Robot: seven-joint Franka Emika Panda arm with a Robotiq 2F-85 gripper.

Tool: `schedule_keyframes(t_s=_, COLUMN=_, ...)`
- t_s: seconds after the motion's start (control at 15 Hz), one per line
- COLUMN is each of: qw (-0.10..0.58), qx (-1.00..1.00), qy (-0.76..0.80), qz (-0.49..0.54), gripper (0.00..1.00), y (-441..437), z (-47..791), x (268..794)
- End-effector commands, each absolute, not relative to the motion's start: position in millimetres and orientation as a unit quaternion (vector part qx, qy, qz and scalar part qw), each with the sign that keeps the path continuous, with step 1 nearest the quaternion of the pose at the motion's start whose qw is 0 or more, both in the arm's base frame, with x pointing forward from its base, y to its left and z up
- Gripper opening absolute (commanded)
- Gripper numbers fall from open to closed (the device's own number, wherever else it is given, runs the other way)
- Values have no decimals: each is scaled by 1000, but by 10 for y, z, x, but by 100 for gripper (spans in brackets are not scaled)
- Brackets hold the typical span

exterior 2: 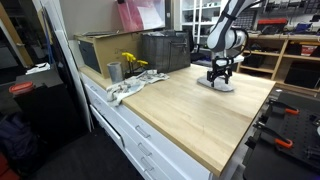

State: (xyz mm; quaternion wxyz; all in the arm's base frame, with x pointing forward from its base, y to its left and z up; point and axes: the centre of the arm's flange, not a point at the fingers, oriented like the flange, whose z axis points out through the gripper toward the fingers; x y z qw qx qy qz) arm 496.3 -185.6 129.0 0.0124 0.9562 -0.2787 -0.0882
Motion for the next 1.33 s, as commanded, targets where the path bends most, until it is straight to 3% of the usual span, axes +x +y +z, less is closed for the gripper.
schedule_keyframes(t_s=0.0, qw=13, qx=960, qy=-269, qz=-83, gripper=74, y=-2044, z=1162, x=5064)
schedule_keyframes(t_s=0.6, qw=2, qx=946, qy=-298, qz=-127, gripper=6, y=-2034, z=1241, x=4942)
schedule_keyframes(t_s=0.67, qw=6, qx=946, qy=-297, qz=-128, gripper=2, y=-2026, z=1262, x=4937)
schedule_keyframes(t_s=0.73, qw=11, qx=946, qy=-297, qz=-129, gripper=43, y=-1985, z=1306, x=4886)
schedule_keyframes(t_s=0.8, qw=13, qx=946, qy=-297, qz=-131, gripper=40, y=-1969, z=1325, x=4876)
schedule_keyframes(t_s=0.87, qw=15, qx=946, qy=-296, qz=-134, gripper=5, y=-1951, z=1340, x=4861)
schedule_keyframes(t_s=0.93, qw=16, qx=946, qy=-294, qz=-137, gripper=7, y=-1921, z=1362, x=4857)
schedule_keyframes(t_s=1.0, qw=17, qx=945, qy=-294, qz=-140, gripper=18, y=-1892, z=1378, x=4848)
schedule_keyframes(t_s=1.07, qw=18, qx=945, qy=-294, qz=-143, gripper=40, y=-1854, z=1392, x=4844)
schedule_keyframes(t_s=1.13, qw=20, qx=944, qy=-295, qz=-147, gripper=5, y=-1822, z=1408, x=4844)
schedule_keyframes(t_s=1.27, qw=21, qx=943, qy=-294, qz=-152, gripper=4, y=-1750, z=1465, x=4863)
